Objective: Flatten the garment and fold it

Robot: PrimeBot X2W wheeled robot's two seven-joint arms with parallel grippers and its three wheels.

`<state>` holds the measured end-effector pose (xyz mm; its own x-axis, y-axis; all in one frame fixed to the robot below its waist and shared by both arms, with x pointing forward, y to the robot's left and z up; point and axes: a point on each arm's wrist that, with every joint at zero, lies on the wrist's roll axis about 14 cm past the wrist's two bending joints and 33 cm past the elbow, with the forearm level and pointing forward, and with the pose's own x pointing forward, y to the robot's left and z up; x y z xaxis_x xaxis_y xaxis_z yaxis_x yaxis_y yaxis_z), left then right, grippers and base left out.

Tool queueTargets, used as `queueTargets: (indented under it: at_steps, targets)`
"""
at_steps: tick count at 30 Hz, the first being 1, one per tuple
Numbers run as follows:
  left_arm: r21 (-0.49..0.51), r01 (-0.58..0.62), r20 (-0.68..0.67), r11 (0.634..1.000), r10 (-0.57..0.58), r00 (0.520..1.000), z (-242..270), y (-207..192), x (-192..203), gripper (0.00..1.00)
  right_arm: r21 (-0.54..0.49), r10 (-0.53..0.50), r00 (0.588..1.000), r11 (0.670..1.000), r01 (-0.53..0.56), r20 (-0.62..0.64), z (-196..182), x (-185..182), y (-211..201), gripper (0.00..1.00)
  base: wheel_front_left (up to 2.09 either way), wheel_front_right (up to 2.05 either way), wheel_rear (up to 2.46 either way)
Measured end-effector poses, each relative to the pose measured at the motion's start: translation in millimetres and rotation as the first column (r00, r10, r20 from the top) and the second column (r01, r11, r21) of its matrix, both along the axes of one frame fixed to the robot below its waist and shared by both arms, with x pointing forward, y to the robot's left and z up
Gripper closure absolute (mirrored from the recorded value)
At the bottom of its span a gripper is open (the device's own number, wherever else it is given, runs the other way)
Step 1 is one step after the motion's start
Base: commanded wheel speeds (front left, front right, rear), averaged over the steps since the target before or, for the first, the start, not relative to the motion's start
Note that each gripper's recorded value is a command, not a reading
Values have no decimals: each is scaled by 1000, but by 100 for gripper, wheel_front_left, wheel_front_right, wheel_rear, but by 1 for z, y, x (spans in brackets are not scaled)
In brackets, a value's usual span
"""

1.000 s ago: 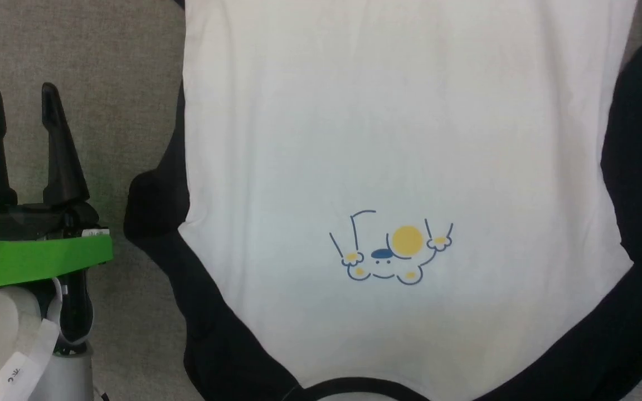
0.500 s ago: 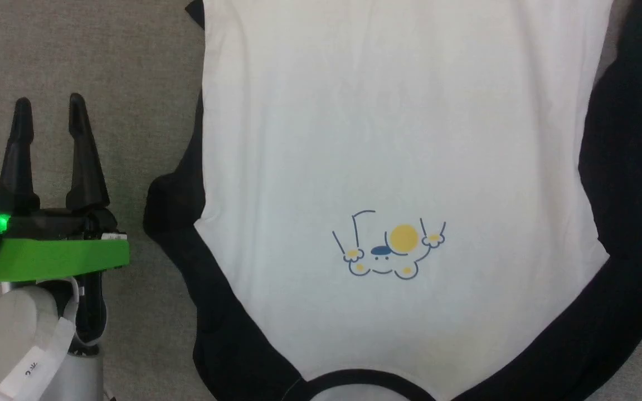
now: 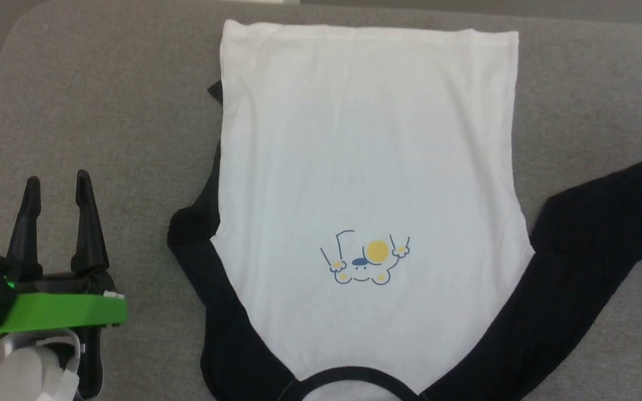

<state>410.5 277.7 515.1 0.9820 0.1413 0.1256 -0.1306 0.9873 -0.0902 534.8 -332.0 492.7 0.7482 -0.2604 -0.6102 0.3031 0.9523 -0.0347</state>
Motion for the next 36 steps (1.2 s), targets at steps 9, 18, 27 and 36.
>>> queueTargets:
  at_steps: [9,18,27,36]
  targets:
    - [-33,10,85,999,-8,996,30,-11,-32,0,-69,-4,993,998,12,117,73,-58,-27,100,0,0,0]
    - [-30,31,161,999,-25,987,55,-22,-51,0,-189,366,912,924,-333,183,111,-77,70,100,0,0,0]
    - [-29,39,196,999,-32,980,66,-26,-65,0,-127,702,680,709,-694,209,104,-108,226,100,0,0,0]
    - [-38,25,176,999,-18,984,59,-23,-73,0,53,854,479,479,-876,202,51,-146,349,100,0,0,0]
